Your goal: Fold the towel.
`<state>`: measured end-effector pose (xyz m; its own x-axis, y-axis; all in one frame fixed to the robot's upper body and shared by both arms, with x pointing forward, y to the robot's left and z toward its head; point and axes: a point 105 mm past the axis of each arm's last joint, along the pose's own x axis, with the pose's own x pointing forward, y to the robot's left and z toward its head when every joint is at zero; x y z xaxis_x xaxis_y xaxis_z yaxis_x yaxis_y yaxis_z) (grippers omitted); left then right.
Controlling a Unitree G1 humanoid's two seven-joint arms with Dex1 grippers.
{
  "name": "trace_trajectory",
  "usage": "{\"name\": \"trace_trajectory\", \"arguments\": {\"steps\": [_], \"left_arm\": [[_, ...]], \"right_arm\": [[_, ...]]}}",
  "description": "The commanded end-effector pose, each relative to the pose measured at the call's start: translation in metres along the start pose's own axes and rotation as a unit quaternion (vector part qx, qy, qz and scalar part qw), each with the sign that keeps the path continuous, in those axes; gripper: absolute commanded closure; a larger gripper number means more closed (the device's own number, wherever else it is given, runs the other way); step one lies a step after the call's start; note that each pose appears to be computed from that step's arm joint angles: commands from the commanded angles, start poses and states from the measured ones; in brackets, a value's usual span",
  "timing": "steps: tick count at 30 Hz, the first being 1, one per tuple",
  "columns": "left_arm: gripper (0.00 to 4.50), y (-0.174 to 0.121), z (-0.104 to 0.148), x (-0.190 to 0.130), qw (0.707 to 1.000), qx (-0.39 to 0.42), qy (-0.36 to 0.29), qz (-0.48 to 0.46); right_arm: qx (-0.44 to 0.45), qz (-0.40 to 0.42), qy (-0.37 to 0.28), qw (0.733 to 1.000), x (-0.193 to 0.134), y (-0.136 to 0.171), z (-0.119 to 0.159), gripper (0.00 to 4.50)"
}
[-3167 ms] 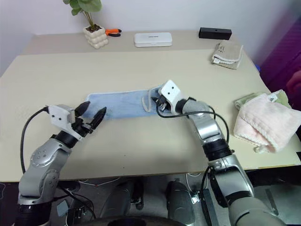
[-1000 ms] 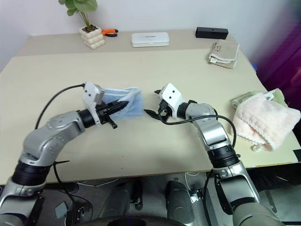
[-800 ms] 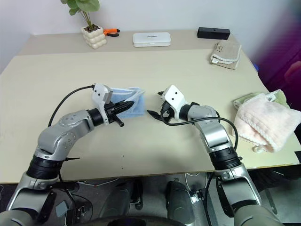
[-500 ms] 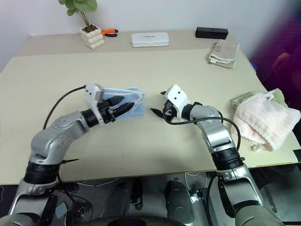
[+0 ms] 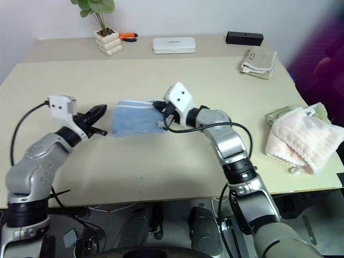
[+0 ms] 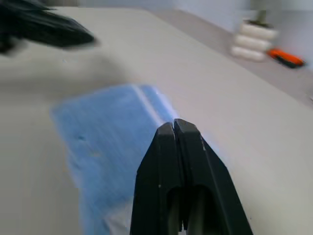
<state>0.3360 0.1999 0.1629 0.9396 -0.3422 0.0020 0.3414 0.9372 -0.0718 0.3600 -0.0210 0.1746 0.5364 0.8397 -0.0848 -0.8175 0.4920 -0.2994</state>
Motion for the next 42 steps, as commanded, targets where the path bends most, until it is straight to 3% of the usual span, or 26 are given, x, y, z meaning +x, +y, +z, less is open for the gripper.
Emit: {"name": "trace_trajectory", "arguments": {"steps": [1, 6, 10, 13, 19, 22, 32, 35, 42], "left_arm": [[4.46, 0.005, -0.026, 0.021, 0.999, 0.028, 0.036, 0.025], [4.46, 0.005, -0.046, 0.025, 0.997, 0.038, 0.057, 0.025], [4.46, 0.003, -0.025, 0.013, 1.0, 0.021, -0.009, 0.014], [4.5, 0.009, -0.003, -0.007, 0.998, 0.018, -0.058, 0.018], [4.5, 0.006, 0.002, -0.053, 0.996, 0.062, -0.055, -0.025], [4.5, -0.003, -0.006, -0.068, 0.994, 0.088, -0.026, -0.06], [4.5, -0.013, -0.01, -0.061, 0.995, 0.067, -0.038, -0.056], [4.5, -0.016, -0.013, -0.061, 0.996, 0.066, -0.036, -0.058], [4.5, -0.016, -0.015, -0.061, 0.996, 0.065, -0.034, -0.055]], "right_arm": [[0.026, -0.023, 0.064, 0.997, 0.022, -0.002, -0.035, 4.5], [0.016, -0.013, 0.113, 0.993, 0.023, 0.005, -0.066, 4.5], [0.046, -0.045, 0.072, 0.995, 0.013, -0.01, -0.05, 4.5], [0.101, -0.059, 0.048, 0.992, 0.001, -0.022, -0.036, 3.17], [0.237, -0.082, 0.069, 0.966, -0.013, -0.025, -0.043, 0.18], [0.305, -0.074, 0.087, 0.945, -0.011, -0.018, -0.054, 0.18], [0.373, -0.017, 0.088, 0.923, 0.025, 0.008, -0.051, 0.18], [0.379, -0.001, 0.083, 0.922, 0.034, 0.016, -0.047, 1.03], [0.392, 0.002, 0.054, 0.918, 0.038, 0.014, -0.033, 4.44]]}}
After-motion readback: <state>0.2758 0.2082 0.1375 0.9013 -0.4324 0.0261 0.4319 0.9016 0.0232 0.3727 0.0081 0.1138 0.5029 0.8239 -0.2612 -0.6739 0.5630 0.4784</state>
